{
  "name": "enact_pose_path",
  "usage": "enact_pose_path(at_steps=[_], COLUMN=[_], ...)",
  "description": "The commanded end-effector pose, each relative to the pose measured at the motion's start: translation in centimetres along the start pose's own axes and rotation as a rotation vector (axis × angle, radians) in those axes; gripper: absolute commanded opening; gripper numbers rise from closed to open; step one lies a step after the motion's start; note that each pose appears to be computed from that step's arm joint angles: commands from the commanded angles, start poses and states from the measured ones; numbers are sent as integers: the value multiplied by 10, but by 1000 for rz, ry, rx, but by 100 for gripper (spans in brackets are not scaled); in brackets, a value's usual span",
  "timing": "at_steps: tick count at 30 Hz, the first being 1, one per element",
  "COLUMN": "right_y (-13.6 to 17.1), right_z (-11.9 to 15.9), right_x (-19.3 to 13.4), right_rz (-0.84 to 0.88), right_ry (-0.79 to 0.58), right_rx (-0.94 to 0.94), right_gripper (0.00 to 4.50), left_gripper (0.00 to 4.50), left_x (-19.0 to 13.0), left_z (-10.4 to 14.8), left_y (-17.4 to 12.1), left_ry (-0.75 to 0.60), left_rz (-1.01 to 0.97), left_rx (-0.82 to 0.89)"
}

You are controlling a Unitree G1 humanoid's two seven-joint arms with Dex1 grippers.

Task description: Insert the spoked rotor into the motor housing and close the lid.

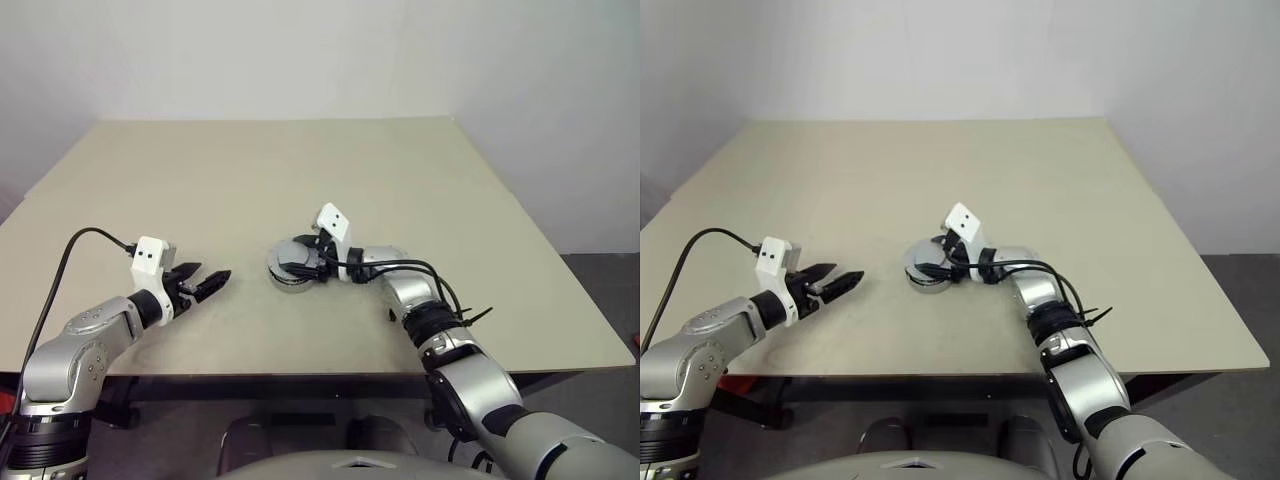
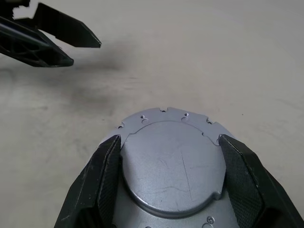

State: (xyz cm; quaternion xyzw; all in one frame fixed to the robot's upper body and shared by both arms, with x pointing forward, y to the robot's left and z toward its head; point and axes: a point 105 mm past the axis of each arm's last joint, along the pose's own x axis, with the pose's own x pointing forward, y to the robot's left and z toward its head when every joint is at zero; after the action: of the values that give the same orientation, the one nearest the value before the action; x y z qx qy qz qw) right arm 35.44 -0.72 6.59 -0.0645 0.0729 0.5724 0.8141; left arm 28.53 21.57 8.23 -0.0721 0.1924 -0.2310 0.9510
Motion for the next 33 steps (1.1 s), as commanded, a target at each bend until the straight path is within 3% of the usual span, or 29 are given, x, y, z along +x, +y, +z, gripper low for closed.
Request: enact_pose_path(at_steps=[1,33], right_y=[-2,-4], right_z=[18,-17], right_x=[-2,-13], right_rz=[4,16], right_ry=[-66,96], right_rx=[-17,-77], right_gripper=[317,317], left_gripper=[425,425], left_x=[-1,1], left_z=[10,12], left_y=[-2,-2], left_ry=[-33,-39], left_rz=[-4,-1], left_rx=[32,38])
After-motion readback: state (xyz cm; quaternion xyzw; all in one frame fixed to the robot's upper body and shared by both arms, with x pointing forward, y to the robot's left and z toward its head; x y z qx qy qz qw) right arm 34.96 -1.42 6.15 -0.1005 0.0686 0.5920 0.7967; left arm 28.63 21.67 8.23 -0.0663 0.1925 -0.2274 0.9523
